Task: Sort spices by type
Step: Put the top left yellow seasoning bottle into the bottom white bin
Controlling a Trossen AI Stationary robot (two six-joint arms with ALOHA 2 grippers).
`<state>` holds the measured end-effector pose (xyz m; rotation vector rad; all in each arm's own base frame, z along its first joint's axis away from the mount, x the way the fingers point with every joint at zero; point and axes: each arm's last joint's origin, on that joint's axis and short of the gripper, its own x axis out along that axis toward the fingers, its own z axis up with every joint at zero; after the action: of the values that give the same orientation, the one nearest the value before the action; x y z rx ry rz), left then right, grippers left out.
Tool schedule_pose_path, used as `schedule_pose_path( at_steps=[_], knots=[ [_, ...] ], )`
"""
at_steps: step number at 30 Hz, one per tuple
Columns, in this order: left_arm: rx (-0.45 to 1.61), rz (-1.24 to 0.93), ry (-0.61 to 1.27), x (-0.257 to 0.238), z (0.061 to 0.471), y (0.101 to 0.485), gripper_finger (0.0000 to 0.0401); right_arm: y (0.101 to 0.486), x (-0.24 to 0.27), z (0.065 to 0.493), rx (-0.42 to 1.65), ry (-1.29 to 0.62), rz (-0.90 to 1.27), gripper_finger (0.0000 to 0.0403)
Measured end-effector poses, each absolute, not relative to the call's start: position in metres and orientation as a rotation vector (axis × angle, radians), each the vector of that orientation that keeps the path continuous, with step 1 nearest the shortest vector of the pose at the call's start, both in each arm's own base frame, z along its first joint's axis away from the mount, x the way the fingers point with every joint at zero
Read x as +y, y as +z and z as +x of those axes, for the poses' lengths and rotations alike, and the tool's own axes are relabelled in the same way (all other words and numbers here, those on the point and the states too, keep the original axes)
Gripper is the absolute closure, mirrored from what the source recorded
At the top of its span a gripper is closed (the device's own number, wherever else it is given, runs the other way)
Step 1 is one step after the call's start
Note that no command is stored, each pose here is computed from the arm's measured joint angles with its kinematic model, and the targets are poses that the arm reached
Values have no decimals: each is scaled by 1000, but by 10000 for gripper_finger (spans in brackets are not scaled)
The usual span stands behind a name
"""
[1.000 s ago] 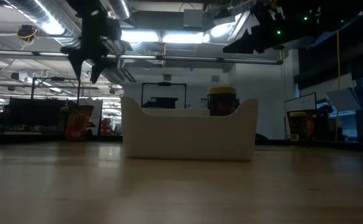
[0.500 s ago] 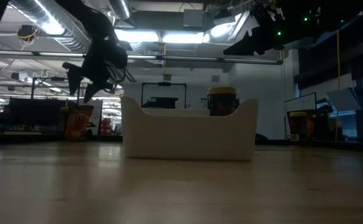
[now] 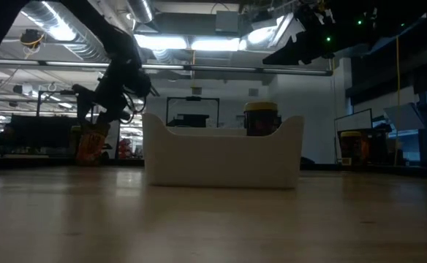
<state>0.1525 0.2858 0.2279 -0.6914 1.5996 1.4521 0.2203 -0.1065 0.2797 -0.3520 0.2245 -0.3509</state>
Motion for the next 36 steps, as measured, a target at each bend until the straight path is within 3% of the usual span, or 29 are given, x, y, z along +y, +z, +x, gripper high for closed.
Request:
schedule_pose_path(
  at_steps=[14,36],
  knots=[
    [1603,-665,1461,285,153,215,119,279,-106,220,228,-350,-351,13],
    [1676,-608,1300,271,171,215,119,280,-107,220,222,-351,-353,13]
  ],
)
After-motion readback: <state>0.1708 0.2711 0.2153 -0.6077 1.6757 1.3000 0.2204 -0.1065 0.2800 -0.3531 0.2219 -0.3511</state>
